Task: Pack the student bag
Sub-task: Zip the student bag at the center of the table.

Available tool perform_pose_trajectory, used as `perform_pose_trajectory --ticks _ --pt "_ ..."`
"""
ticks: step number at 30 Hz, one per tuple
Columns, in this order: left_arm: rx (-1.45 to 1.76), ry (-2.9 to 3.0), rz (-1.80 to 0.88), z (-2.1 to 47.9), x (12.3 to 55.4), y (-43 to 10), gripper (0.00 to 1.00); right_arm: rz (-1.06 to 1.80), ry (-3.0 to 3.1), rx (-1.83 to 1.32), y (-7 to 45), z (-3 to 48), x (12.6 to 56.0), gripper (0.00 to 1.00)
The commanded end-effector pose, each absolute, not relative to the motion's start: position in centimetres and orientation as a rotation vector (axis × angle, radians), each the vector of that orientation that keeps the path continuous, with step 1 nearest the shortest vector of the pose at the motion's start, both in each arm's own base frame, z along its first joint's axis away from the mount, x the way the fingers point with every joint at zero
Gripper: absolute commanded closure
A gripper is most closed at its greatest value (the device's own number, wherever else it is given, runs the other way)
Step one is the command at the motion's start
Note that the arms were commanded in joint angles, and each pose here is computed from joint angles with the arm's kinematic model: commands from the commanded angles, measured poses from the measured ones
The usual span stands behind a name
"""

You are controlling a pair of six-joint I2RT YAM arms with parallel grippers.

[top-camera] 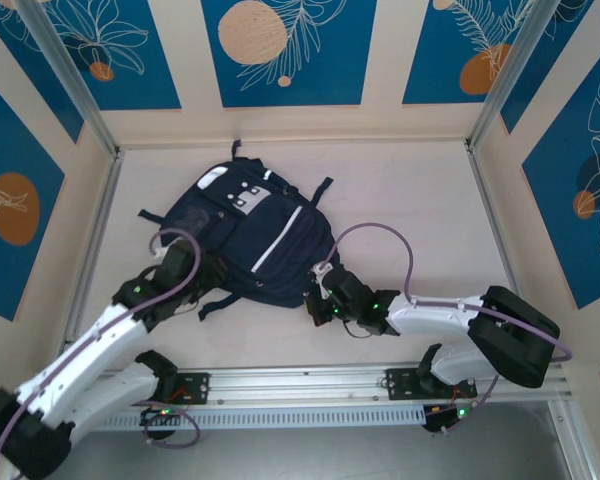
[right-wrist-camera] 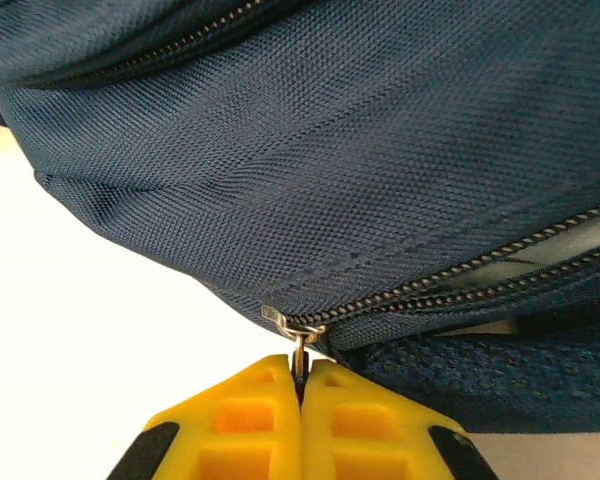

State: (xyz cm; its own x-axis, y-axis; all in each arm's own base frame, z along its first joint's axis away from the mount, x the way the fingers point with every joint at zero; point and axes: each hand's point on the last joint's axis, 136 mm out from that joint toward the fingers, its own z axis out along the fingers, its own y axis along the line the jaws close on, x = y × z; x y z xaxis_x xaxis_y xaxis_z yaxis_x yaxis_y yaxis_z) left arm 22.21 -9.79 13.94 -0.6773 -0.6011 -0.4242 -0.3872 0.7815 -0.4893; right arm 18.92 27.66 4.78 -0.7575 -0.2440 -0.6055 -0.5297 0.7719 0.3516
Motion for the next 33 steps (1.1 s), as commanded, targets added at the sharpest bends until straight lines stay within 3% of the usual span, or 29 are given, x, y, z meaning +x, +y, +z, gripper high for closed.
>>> perform_pose_trajectory --ticks 1,5,8,13,23,27,33 --pt "-0.898 2.416 -0.302 10.2 20.0 -5.8 0.57 0.687 2.492 -0.667 27.9 3.2 17.3 1.0" --pt "-0.977 2.45 -0.305 7.9 21.6 -6.1 0.74 0.686 2.506 -0.695 28.7 2.7 17.0 1.0" --pt "-0.949 2.471 -0.341 7.3 24.4 -7.8 0.75 0.686 2.515 -0.691 29.1 2.6 17.1 1.0" --pt "-0.844 2.538 -0.351 7.5 29.0 -10.7 0.68 0.712 2.513 -0.7 30.3 2.8 17.1 1.0" --pt "-0.643 2.599 -0.406 11.3 36.9 -14.9 0.43 0.741 2.598 -0.683 34.4 0.9 17.4 1.0" --pt "-0.665 2.583 -0.483 11.7 35.9 -15.2 0.39 0.776 2.622 -0.626 36.0 0.6 17.8 1.0" --pt "-0.856 2.541 -0.712 8.2 30.0 -15.3 0.42 0.882 2.597 -0.497 36.9 1.2 18.5 1.0"
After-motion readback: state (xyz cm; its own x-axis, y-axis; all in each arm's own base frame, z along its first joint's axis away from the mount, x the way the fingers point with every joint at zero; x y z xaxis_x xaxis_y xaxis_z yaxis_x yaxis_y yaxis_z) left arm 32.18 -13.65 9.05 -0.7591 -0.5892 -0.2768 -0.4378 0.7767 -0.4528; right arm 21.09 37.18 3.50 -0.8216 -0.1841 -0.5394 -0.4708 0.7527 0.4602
